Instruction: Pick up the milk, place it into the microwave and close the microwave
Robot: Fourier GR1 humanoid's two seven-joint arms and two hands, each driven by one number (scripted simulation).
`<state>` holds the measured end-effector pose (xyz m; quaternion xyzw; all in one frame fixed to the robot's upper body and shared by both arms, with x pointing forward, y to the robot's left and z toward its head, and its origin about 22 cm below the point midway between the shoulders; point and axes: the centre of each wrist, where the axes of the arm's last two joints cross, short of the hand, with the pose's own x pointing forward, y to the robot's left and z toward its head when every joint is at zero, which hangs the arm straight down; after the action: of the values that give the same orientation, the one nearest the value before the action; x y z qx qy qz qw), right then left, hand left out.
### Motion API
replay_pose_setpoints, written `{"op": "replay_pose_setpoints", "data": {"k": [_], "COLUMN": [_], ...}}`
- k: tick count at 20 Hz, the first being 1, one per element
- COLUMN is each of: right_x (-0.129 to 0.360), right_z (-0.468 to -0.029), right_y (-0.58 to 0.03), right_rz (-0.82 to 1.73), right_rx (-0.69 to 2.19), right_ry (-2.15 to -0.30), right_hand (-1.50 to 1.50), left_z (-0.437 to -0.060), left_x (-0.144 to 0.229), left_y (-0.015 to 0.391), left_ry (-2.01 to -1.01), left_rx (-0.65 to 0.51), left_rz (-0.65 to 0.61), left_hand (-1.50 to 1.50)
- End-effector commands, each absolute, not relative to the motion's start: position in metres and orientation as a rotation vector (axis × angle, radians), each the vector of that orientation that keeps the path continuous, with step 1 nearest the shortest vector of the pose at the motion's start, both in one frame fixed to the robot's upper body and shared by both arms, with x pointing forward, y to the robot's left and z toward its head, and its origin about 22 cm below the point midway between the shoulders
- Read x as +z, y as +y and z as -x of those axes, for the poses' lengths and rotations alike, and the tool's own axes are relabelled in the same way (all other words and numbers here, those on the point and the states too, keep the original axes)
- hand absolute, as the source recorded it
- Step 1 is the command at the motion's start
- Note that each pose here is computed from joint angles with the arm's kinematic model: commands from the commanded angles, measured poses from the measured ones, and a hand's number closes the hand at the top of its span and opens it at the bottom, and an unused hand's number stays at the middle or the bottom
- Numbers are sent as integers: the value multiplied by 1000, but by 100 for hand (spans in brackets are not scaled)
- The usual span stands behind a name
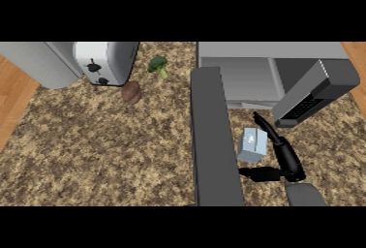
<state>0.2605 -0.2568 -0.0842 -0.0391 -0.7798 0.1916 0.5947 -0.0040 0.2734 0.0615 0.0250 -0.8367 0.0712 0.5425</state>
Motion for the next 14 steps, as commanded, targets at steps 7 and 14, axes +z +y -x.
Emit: {"op": "replay_pose_setpoints", "data": {"k": [7,14], "right_x": [-109,-123], "right_z": [-279,-284], "right_y": [-255,-268], "right_rz": [260,335], "right_rx": [558,667], "right_ry": [-1824,-1793], "right_hand": [-150,150], "left_z": [0,3], "left_x": [57,56], "left_y": [271,278], "left_ry": [-1980,-1986], "left_rx": [172,186], "left_rz": [-56,-33], "left_hand": [-150,-150]}}
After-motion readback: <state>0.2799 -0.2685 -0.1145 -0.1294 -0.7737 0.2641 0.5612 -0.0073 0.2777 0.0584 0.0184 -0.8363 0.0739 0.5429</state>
